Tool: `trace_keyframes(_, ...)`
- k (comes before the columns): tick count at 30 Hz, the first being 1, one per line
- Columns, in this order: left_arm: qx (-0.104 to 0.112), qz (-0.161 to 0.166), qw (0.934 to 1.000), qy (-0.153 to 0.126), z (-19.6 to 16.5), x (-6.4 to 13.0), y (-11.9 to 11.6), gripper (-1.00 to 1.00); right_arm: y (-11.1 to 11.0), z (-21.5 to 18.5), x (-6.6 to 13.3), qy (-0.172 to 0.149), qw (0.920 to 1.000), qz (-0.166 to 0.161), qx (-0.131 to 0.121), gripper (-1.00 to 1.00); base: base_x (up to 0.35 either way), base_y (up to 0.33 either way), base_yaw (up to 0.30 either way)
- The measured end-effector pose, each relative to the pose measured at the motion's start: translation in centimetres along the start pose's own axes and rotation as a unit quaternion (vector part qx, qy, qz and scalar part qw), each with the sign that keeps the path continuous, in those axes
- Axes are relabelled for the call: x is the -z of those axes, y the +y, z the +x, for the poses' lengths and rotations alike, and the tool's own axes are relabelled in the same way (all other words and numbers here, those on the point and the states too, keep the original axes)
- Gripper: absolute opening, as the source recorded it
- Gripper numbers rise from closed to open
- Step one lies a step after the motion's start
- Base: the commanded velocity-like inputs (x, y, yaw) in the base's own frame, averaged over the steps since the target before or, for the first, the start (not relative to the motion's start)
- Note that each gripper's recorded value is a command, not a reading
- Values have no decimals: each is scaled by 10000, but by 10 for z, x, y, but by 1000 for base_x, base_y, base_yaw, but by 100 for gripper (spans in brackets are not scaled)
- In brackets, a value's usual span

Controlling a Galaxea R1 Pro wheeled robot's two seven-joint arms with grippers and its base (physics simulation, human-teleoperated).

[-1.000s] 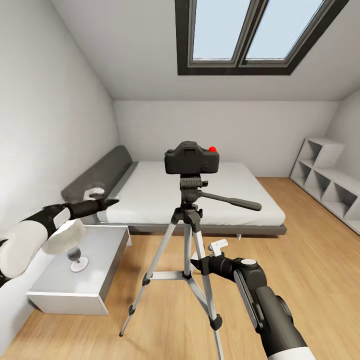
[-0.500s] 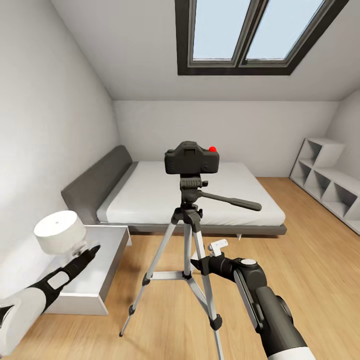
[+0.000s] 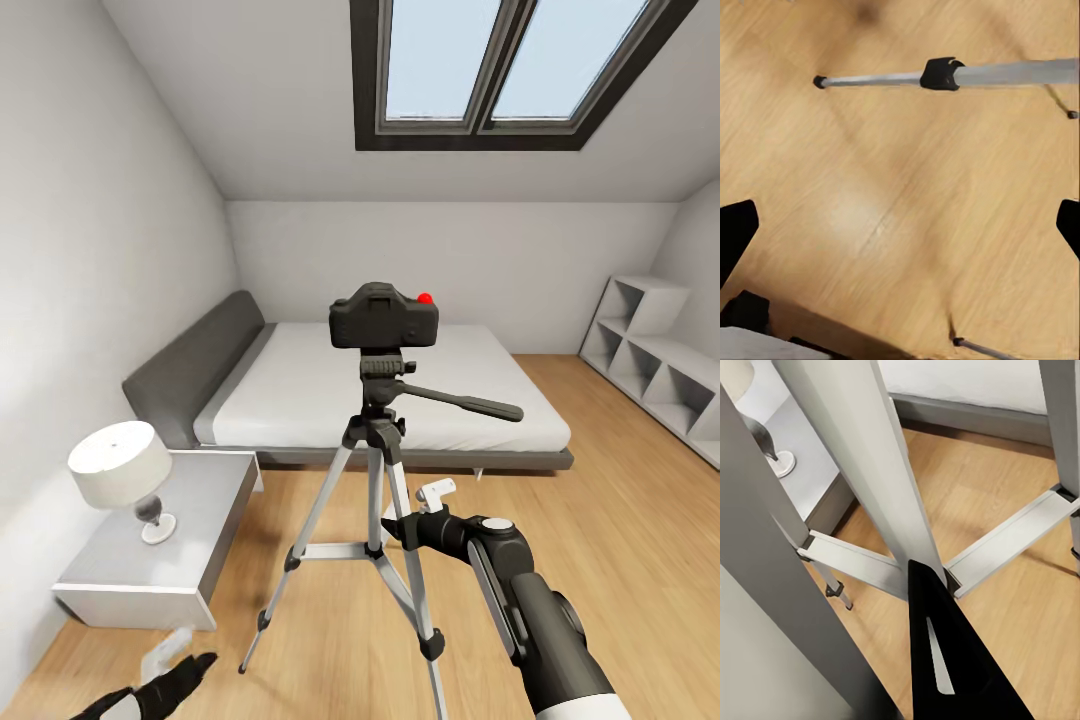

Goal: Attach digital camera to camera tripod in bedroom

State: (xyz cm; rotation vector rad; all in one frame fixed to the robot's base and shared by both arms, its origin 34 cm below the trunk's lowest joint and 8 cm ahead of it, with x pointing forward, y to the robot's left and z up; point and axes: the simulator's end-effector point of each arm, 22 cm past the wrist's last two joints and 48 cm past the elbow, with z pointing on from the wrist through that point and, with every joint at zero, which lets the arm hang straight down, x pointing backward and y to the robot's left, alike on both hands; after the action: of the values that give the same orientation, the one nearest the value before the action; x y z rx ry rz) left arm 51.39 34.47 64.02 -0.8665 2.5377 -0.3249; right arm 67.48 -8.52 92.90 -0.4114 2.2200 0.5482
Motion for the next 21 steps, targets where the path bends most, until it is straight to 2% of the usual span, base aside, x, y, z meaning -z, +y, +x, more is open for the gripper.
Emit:
trace_keyframes(3,-79,-465,9986,225,27,1,25,100,0,0,0,0,10000,-1,-3,-100,0,0,0)
trace_keyframes(4,-160,-762,9964,333,40,3,40,100,0,0,0,2,10000,-2,-3,-100,0,0,0)
trace_keyframes(5,-204,-925,9947,392,47,5,48,100,0,0,0,2,10000,-3,-3,-100,0,0,0)
trace_keyframes(6,-300,-1227,9907,507,62,9,64,100,0,0,0,3,10000,-3,-3,-100,0,0,0)
trace_keyframes(9,-457,-1654,9825,727,92,17,89,100,0,0,0,1,10000,-5,-7,-100,0,0,0)
trace_keyframes(12,-544,-1897,9755,969,128,25,103,100,0,0,0,1,10000,-6,-4,-100,0,0,0)
trace_keyframes(14,-567,-1966,9731,1057,142,29,107,100,0,0,0,4,10000,-5,0,-100,0,0,0)
trace_keyframes(21,-589,-2023,9712,1108,152,31,111,100,0,0,0,4,10000,-2,2,-100,0,0,0)
